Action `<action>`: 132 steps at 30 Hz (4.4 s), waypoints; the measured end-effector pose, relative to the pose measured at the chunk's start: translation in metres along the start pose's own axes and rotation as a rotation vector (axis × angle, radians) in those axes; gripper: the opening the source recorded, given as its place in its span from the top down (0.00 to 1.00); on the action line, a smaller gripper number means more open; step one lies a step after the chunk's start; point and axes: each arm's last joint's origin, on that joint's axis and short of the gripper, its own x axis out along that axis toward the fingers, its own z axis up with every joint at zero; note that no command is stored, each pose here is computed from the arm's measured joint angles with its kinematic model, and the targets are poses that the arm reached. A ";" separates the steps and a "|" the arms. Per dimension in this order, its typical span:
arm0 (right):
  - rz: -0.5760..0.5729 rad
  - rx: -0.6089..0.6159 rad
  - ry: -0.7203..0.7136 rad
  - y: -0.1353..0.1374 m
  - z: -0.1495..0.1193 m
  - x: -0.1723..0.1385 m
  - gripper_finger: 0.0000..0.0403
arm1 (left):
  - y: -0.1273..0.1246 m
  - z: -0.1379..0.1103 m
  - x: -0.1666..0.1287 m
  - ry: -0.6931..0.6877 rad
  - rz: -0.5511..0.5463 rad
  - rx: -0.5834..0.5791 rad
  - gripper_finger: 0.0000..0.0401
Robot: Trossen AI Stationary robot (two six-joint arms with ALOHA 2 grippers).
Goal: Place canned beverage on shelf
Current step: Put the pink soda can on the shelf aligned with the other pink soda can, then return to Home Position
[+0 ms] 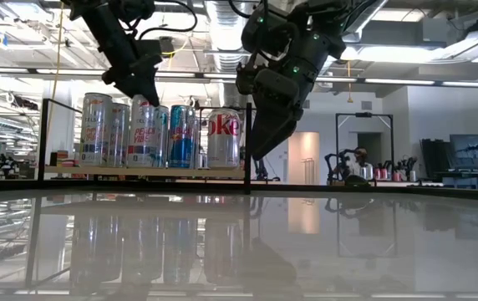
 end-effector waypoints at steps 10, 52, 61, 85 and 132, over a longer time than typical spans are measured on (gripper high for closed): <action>0.001 -0.003 -0.006 0.000 0.001 0.000 0.21 | -0.001 -0.002 0.000 0.015 -0.075 0.169 0.41; 0.008 -0.011 -0.027 0.004 0.002 0.000 0.21 | 0.019 -0.003 -0.002 -0.017 -0.188 0.150 0.41; 0.008 -0.011 -0.026 0.004 0.002 0.000 0.21 | 0.019 -0.004 -0.002 -0.013 -0.188 0.156 0.35; 0.006 -0.009 -0.027 0.003 0.002 0.000 0.21 | 0.020 -0.003 -0.005 -0.018 -0.112 0.164 0.21; 0.036 -0.121 -0.861 -0.011 -0.114 -0.153 0.96 | -0.082 -0.080 -0.082 -0.728 -0.752 0.338 0.63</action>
